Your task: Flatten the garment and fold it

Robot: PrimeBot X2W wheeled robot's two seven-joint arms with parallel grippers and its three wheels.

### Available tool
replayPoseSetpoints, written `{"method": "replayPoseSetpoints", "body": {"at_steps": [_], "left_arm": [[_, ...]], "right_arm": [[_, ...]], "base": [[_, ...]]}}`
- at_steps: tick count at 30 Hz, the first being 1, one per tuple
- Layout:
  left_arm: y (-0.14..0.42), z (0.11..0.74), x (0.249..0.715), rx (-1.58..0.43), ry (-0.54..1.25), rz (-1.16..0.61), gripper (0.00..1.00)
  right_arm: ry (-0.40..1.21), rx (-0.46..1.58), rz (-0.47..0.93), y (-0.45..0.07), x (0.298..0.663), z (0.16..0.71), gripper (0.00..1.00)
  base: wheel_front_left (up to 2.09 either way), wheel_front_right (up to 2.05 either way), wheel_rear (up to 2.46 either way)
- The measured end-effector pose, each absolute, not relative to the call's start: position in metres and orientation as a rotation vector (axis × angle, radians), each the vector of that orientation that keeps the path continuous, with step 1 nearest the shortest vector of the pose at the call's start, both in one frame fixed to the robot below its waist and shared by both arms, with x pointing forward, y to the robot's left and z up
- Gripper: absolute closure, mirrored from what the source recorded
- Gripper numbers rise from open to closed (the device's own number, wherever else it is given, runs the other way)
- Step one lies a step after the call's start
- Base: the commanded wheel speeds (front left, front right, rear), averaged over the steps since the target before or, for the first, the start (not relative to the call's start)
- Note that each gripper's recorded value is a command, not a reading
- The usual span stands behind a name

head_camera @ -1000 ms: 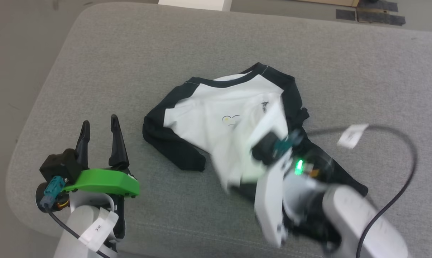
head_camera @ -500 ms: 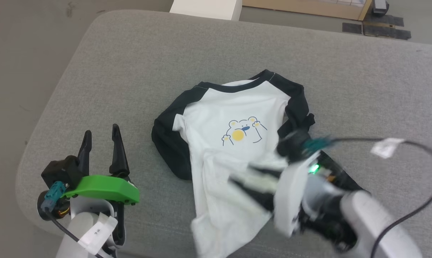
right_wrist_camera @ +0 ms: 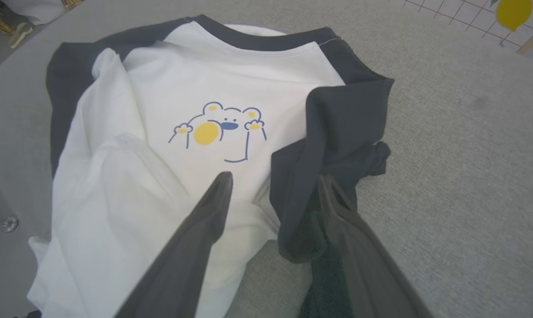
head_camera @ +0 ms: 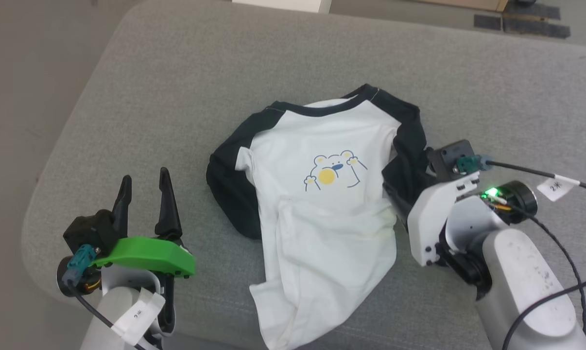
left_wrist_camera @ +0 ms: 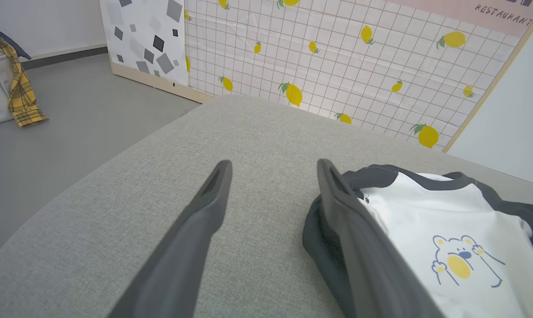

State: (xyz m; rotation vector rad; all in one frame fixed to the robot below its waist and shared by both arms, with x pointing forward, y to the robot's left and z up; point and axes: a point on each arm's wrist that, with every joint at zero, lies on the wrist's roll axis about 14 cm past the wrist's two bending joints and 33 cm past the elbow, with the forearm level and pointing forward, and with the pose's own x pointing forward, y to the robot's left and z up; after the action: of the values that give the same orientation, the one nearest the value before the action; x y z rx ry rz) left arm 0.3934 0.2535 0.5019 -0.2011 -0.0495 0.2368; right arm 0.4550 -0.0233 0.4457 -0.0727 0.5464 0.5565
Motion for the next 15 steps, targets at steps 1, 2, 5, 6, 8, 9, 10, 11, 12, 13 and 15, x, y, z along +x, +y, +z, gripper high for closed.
{"method": "replayPoseSetpoints", "body": {"at_steps": [1, 2, 5, 6, 8, 9, 10, 11, 12, 13, 15], "left_arm": [[0.254, 0.500, 0.394, -0.201, -0.044, 0.238, 0.00], [0.254, 0.497, 0.394, -0.201, -0.036, 0.240, 0.00], [0.254, 0.488, 0.396, -0.209, -0.016, 0.249, 0.00], [0.254, 0.486, 0.397, -0.211, -0.011, 0.251, 0.00], [0.253, 0.483, 0.397, -0.210, -0.002, 0.252, 0.00], [0.254, 0.481, 0.398, -0.210, 0.002, 0.253, 0.00], [0.254, 0.480, 0.398, -0.210, 0.006, 0.253, 0.00], [0.253, 0.478, 0.399, -0.209, 0.010, 0.254, 0.00], [0.253, 0.477, 0.399, -0.210, 0.014, 0.252, 0.00], [0.252, 0.476, 0.400, -0.211, 0.016, 0.250, 0.00], [0.248, 0.477, 0.402, -0.214, 0.012, 0.237, 0.00]], "right_arm": [[0.546, -0.084, 0.549, -0.024, 0.458, 0.443, 0.00], [0.550, -0.093, 0.539, -0.025, 0.462, 0.441, 0.00], [0.577, -0.106, 0.504, -0.031, 0.475, 0.427, 0.00], [0.585, -0.105, 0.501, -0.031, 0.476, 0.423, 0.00], [0.602, -0.097, 0.505, -0.027, 0.478, 0.416, 0.55], [0.608, -0.093, 0.509, -0.025, 0.478, 0.414, 0.90], [0.602, -0.090, 0.513, -0.023, 0.479, 0.414, 1.00], [0.598, -0.085, 0.519, -0.021, 0.480, 0.415, 1.00], [0.596, -0.075, 0.525, -0.019, 0.480, 0.416, 1.00], [0.585, -0.063, 0.528, -0.017, 0.481, 0.419, 1.00], [0.527, -0.005, 0.520, -0.021, 0.488, 0.440, 1.00]], "base": [[0.00, 0.00, 0.00], [0.00, 0.00, 0.00], [0.00, 0.00, 0.00], [0.00, 0.00, 0.00], [0.00, 0.00, 0.00], [0.00, 0.00, 0.00], [0.00, 0.00, 0.00], [0.00, 0.00, 0.00], [0.00, 0.00, 0.00], [0.00, 0.00, 0.00], [0.00, 0.00, 0.00]]}}
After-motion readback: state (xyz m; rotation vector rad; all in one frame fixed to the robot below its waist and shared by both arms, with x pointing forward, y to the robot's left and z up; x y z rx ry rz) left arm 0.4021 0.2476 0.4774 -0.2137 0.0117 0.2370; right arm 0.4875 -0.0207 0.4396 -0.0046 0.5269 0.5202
